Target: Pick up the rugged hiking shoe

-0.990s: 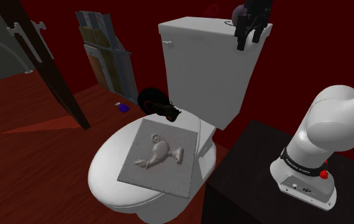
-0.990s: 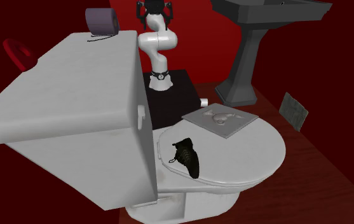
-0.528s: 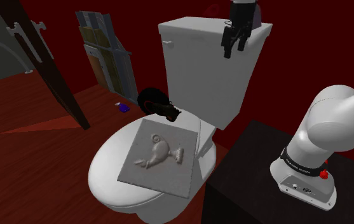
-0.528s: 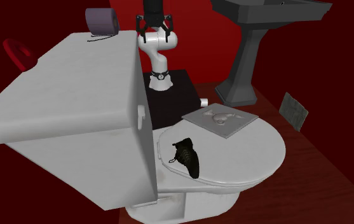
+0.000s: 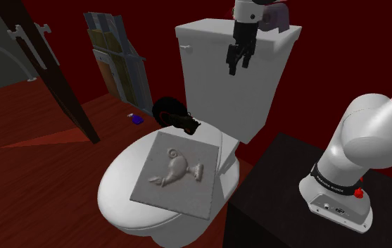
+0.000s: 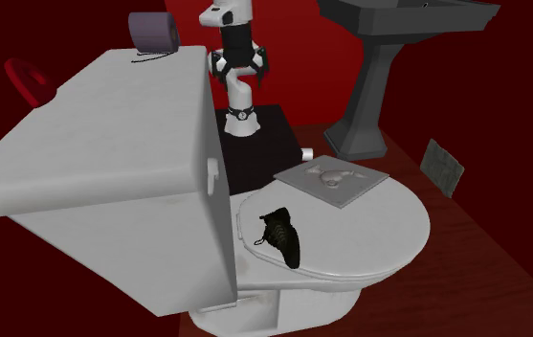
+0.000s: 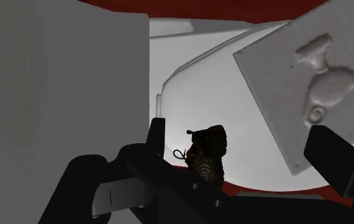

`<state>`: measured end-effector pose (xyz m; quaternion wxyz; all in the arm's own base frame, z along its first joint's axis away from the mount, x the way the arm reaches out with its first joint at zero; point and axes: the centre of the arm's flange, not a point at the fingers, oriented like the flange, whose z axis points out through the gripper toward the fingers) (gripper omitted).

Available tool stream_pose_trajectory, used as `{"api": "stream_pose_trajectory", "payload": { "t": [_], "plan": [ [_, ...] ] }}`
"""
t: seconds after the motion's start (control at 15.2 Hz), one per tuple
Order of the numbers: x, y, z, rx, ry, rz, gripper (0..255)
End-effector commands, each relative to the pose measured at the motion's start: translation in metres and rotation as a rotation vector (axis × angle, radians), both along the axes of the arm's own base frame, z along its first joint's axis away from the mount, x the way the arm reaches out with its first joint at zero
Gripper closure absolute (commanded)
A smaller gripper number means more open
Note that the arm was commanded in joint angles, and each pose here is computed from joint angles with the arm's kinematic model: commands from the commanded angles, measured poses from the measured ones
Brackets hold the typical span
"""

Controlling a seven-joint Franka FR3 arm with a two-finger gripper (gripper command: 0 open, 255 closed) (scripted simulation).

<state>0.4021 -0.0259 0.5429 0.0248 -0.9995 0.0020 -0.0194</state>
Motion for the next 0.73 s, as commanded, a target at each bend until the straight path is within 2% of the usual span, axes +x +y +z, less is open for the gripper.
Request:
{"api": "stream_pose_trajectory", "payload": {
  "t": [0.0, 0.66],
  "plan": [
    [0.037, -0.006, -0.043, -0.012, 0.013, 0.015, 0],
    [0.135, 0.004, -0.131, 0.030, 0.009, 0.116, 0]
  ]
}}
